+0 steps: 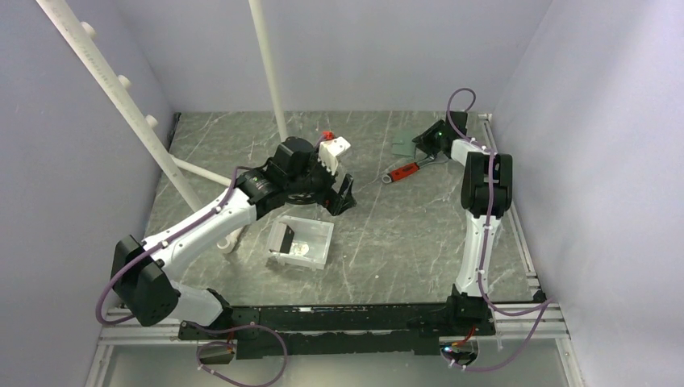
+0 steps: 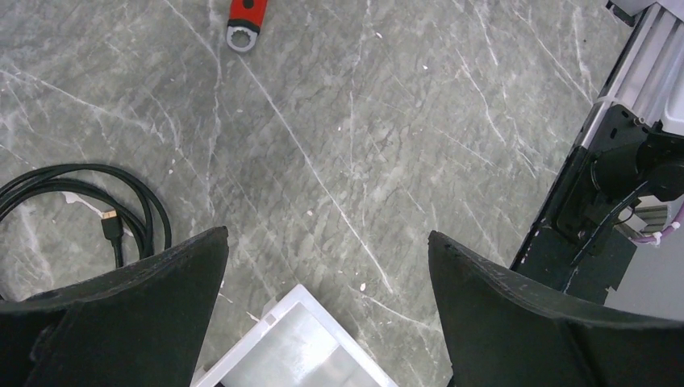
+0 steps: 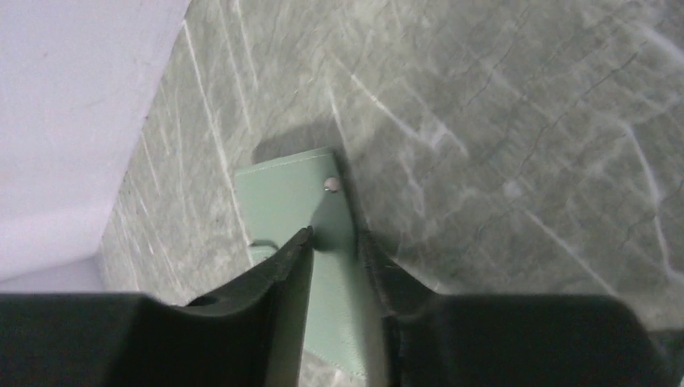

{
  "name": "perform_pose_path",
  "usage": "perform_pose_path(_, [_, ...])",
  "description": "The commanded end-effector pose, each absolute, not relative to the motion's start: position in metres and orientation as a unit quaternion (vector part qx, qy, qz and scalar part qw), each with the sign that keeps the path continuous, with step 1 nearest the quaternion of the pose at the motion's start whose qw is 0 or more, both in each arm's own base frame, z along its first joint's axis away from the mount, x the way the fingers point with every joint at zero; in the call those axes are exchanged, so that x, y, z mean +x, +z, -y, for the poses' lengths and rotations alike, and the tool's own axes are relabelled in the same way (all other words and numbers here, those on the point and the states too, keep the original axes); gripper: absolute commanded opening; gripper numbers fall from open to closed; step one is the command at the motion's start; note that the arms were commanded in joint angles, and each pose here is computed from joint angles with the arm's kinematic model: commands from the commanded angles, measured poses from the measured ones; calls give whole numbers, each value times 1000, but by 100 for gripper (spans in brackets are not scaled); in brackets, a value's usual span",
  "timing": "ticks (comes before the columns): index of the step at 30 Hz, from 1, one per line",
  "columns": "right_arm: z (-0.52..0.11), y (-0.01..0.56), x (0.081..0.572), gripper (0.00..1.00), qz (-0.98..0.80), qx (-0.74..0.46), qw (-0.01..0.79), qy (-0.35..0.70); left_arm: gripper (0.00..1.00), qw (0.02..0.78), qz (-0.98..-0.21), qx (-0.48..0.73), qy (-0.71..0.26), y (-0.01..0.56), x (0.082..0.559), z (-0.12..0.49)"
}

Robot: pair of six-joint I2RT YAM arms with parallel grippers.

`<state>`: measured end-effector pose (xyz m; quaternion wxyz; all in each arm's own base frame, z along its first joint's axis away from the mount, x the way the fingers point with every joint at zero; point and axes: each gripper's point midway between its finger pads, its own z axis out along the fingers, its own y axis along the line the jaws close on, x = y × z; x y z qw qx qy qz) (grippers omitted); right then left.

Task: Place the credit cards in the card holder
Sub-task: Pick up the card holder from the center of the board.

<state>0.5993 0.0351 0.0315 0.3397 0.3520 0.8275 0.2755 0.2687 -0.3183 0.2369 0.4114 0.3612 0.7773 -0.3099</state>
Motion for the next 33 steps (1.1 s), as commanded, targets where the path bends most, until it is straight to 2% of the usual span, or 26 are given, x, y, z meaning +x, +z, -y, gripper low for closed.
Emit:
perform_pose_path(1, [-38,15,605,20,-826,338,346,290,99,432,-767,365,-304,246,276,322])
perform_pose_path(4, [-49,28,607,1,-828,302,354,314,99,439,-765,362,-303,252,275,319])
perform_pose_path(10, [-64,96,598,0,-822,241,386,342,100,448,-764,344,-311,258,273,317])
perform_pose_path(15, [-82,131,566,0,-819,224,374,373,99,445,-776,322,-309,248,277,316])
perform_pose_path(20, [-107,157,508,0,-821,181,364,402,99,386,-804,302,-338,229,274,332])
perform_pose_path(25, [-148,122,401,0,-857,131,297,401,98,290,-824,290,-391,206,261,356])
perform_pose_path(27, [-158,119,365,0,-864,102,303,389,96,262,-826,279,-414,195,257,366])
perform_pose_path(31, [-159,118,325,0,-863,68,318,387,88,207,-829,260,-449,175,251,378])
perform_pose_path(33, [-161,124,316,0,-854,49,327,401,88,189,-828,250,-464,169,251,382])
